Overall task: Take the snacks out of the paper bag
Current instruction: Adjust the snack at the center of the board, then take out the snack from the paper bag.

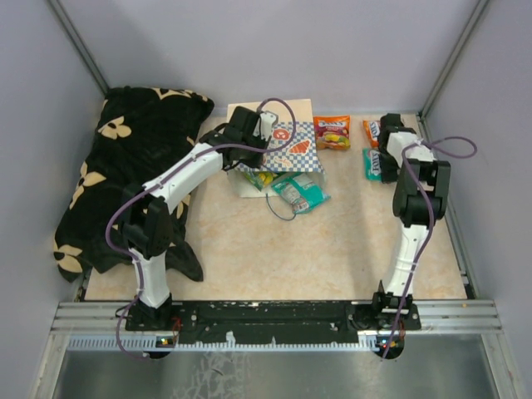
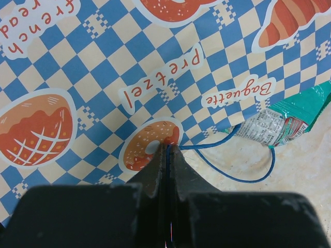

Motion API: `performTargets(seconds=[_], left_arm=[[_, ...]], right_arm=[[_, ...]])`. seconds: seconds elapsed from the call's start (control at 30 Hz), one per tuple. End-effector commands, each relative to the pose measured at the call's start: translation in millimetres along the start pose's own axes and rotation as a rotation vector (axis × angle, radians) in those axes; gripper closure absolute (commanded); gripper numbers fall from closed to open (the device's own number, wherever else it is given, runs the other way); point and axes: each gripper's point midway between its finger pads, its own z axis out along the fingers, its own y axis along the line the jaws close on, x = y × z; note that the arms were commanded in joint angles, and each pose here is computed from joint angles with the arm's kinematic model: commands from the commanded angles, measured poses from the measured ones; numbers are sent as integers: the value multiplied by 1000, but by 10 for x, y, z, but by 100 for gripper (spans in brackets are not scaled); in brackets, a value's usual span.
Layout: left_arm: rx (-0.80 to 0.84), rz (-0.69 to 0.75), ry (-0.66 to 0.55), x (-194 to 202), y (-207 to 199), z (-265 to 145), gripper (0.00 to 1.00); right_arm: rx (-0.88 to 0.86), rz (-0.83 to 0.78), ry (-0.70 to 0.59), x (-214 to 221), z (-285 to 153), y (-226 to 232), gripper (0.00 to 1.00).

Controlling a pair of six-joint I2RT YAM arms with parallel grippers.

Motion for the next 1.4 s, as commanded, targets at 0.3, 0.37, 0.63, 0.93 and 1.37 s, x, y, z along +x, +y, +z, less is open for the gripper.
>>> performTargets(seconds=[0.3, 0.37, 0.63, 0.93, 1.37], left_arm=[[-5, -13, -107, -427, 39, -282, 100], [-14, -10, -117, -457, 53, -314, 100], [-16, -15, -138, -513, 63, -337, 100], [5, -23, -157, -512, 21, -412, 100], [-20, -4, -166, -420, 78, -580, 100]], right_arm=[[-679, -269, -134, -631, -1913, 375, 1], [-868, -347, -135, -546, -2322, 220, 1], [-1122, -544, 10, 428, -2586, -1239, 3], [-1184, -735, 223, 1326, -2291, -1611, 17], [-1160, -607, 312, 1854, -1915, -1277, 49]])
